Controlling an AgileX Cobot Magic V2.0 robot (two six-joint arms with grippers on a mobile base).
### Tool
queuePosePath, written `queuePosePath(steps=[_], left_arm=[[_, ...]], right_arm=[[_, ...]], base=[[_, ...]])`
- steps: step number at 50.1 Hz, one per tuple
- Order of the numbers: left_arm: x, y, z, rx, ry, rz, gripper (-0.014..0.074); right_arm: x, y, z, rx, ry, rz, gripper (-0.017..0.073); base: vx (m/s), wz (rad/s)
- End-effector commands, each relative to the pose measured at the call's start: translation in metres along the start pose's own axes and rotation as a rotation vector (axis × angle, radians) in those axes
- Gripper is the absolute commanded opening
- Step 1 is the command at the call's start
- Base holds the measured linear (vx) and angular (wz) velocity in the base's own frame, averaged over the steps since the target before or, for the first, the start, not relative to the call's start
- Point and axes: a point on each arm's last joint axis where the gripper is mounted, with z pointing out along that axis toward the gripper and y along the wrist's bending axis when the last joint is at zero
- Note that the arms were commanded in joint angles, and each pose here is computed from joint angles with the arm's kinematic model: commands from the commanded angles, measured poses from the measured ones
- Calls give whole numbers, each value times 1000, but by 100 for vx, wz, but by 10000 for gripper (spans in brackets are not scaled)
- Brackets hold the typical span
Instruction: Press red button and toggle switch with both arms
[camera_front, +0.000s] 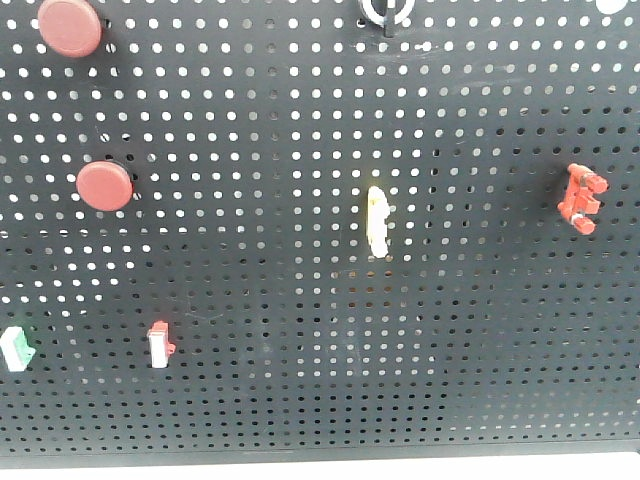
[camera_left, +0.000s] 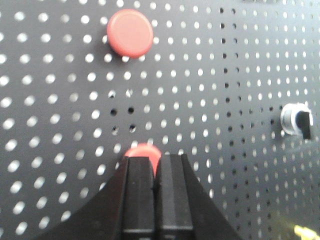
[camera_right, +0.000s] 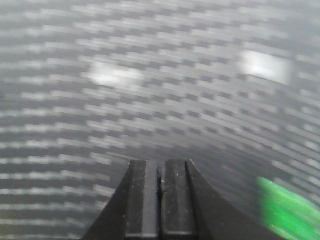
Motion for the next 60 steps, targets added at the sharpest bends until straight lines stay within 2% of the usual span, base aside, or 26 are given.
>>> queuePosePath(steps=[1,9,22,28,46,60], left_arm=[[-17,0,-6,5,-87,-8,1],[-16,0,-6,4,-77,-8,1],[-17,0,-6,3,-75,-6,1],[-17,0,-6,3,-75,-6,1],[-17,0,-6,3,-74,-6,1],[-17,0,-6,3,-74,-6,1]], right_arm=[[-22,19,13,-128,-126,-34,0],[-30,56,40,-305,-137,-43,0],[-37,98,81,-422,-113,5,0],[-39,111,96,-442,-92,11,0],[-40,134,125,-471,-99,35,0],[-43,136,137,-451,-73,28,0]], base=[[0,0],[0,0],[0,0],[0,0],[0,0],[0,0]])
